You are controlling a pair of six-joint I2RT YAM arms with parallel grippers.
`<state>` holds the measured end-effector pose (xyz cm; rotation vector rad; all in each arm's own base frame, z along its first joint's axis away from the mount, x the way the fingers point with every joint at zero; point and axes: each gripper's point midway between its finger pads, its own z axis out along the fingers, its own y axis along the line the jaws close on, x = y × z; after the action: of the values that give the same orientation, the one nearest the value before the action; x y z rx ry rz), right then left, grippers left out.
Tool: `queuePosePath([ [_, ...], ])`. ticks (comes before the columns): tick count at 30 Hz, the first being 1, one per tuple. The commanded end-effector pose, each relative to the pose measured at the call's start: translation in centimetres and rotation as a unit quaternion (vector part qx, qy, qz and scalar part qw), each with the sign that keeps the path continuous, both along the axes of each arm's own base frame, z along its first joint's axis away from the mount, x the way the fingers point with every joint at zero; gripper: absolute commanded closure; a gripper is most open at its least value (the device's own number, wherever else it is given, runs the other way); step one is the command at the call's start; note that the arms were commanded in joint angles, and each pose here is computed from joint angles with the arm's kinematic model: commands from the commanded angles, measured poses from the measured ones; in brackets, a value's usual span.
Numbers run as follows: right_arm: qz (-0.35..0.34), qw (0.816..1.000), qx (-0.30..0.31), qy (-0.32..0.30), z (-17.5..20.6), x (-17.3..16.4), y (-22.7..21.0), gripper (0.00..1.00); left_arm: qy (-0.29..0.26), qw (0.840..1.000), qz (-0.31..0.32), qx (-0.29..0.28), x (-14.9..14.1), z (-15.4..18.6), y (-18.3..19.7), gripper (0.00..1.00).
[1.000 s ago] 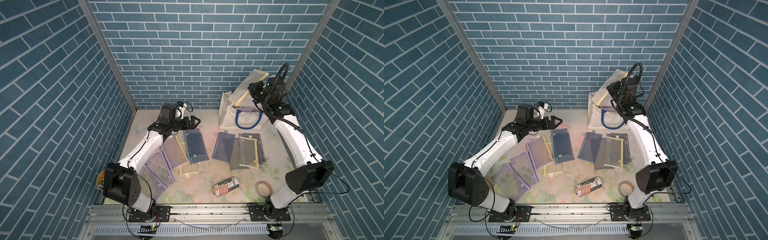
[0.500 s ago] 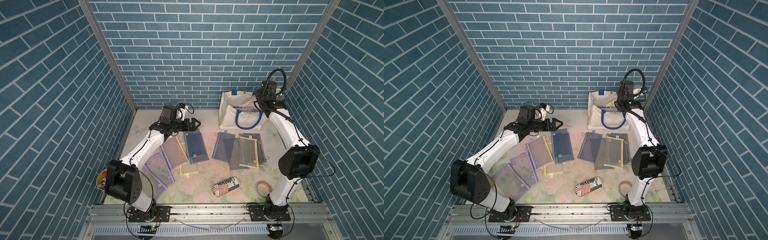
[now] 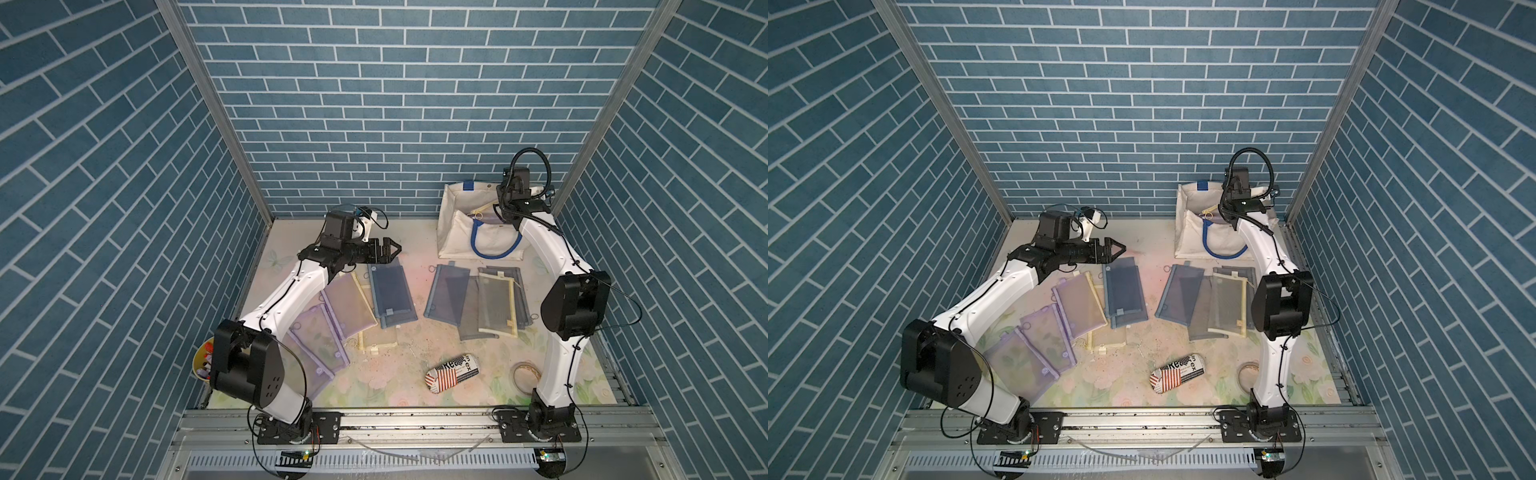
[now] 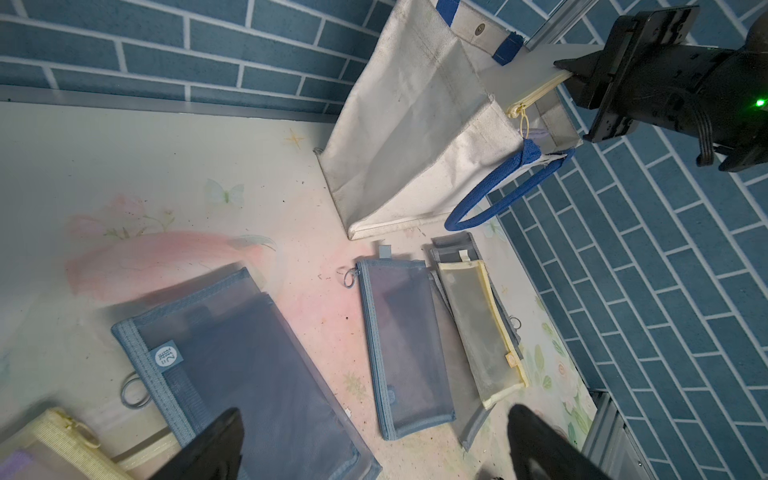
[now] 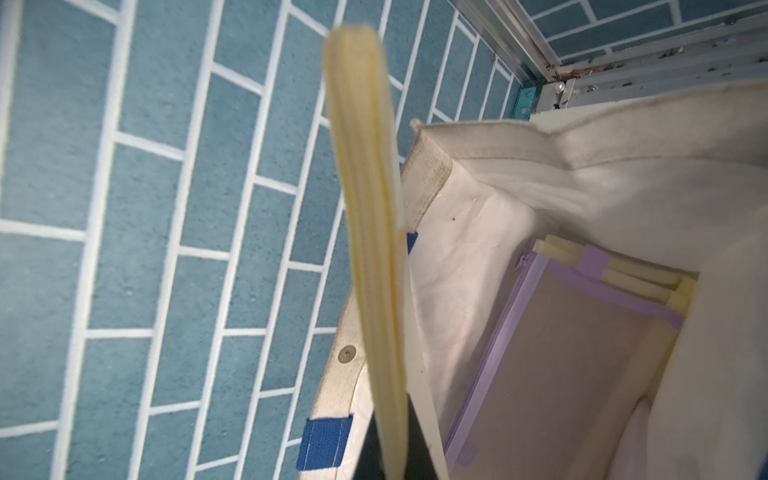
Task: Put the pencil pouch into the canvas bag
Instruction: Place the pencil pouch in the canvas bag.
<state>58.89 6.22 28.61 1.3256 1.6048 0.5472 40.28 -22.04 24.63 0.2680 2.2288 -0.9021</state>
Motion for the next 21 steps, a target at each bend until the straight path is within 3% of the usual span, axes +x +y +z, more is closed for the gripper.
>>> queuePosePath([
  [1,-0.017,0.999,0.027,0.004,-0.4,-0.4,0.4,1.0,-0.007,1.0,0.003,0.006,0.0,0.4,0.6,0.01],
  [10,0.008,0.998,0.046,0.032,-1.1,-2.2,1.4,0.8,-0.018,1.0,0.012,0.005,1.0,0.6,0.9,0.01],
  [21,0.075,0.996,0.04,0.038,1.1,-3.8,2.9,0.44,-0.024,0.999,0.03,0.004,2.2,0.7,1.2,0.01],
])
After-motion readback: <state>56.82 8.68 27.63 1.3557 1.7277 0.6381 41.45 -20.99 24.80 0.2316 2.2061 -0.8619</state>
